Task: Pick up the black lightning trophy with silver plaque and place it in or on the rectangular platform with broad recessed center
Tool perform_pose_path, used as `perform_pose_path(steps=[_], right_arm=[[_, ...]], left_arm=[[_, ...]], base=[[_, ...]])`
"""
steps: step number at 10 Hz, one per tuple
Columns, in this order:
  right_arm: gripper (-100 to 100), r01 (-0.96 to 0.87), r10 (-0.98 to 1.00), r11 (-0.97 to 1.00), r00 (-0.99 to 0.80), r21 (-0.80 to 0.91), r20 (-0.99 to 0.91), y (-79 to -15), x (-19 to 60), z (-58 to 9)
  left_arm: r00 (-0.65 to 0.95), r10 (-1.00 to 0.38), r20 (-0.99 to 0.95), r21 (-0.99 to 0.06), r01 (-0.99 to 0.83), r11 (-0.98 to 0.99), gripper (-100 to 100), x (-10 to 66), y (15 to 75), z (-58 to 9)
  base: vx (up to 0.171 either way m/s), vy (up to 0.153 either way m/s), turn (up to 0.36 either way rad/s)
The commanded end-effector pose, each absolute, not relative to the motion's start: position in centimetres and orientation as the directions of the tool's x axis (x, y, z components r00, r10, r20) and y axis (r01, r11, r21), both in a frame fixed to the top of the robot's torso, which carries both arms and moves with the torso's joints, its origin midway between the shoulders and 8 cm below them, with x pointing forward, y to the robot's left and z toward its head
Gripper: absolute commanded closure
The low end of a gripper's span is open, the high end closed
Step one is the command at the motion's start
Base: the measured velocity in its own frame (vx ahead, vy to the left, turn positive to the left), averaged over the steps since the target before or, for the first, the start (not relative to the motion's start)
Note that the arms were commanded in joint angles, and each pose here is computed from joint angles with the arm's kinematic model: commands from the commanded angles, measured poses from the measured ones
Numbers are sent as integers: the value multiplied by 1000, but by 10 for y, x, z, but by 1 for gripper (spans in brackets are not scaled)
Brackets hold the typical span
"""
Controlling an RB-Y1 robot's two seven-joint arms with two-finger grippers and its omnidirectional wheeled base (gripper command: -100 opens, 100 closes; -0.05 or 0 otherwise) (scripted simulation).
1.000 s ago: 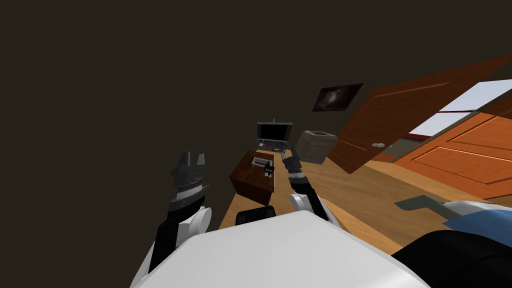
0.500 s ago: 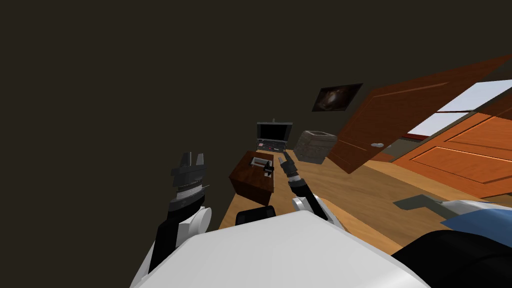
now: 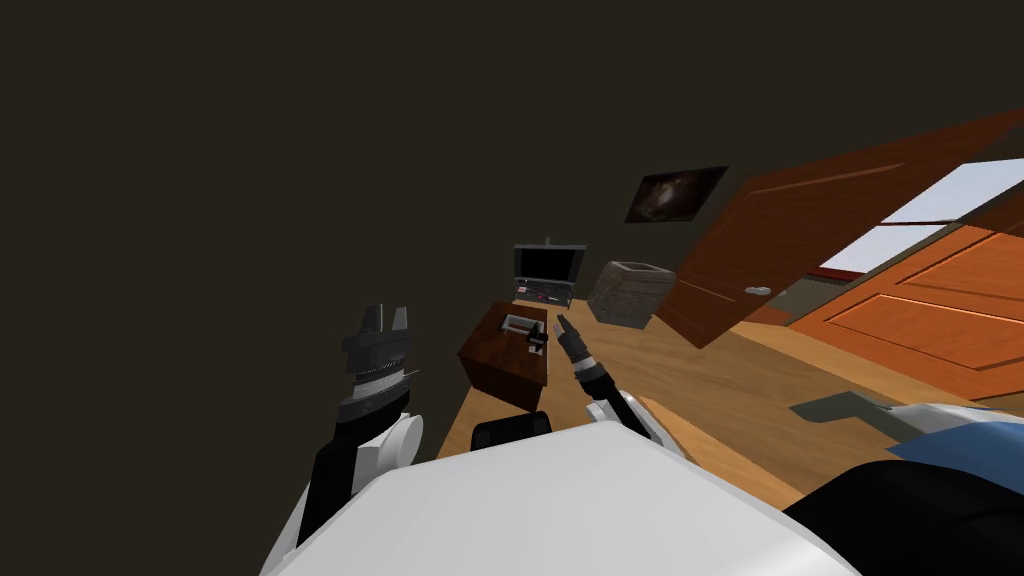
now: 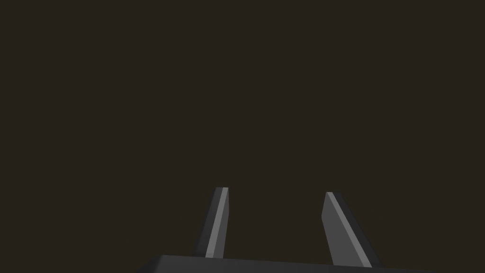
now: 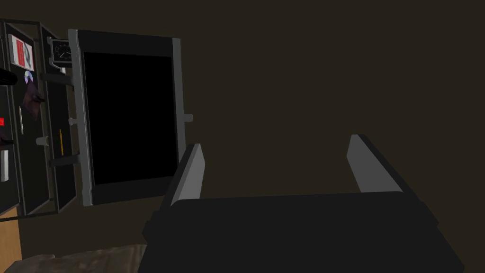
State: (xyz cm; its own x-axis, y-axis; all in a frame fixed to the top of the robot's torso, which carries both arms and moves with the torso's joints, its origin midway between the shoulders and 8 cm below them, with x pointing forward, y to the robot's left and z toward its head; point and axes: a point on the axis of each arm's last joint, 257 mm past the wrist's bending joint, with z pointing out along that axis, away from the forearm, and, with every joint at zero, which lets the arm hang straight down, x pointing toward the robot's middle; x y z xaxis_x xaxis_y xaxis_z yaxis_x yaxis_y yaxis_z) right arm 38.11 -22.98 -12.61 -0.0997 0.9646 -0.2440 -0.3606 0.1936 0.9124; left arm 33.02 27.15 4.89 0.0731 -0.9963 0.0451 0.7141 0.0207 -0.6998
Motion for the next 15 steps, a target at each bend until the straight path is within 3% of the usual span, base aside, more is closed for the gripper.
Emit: perform_pose_path(steps=[1, 15], right_arm=[[-100, -330, 941, 257, -128, 908, -313, -228, 380, -150], [-100, -176, 617, 659, -430, 731, -659, -264, 335, -337]], left_arm=[[73, -996, 45, -700, 714, 21, 0, 330, 272, 49], [73, -996, 45, -700, 714, 21, 0, 330, 272, 49]], base=[[-3, -12, 55], [-19, 7, 82]])
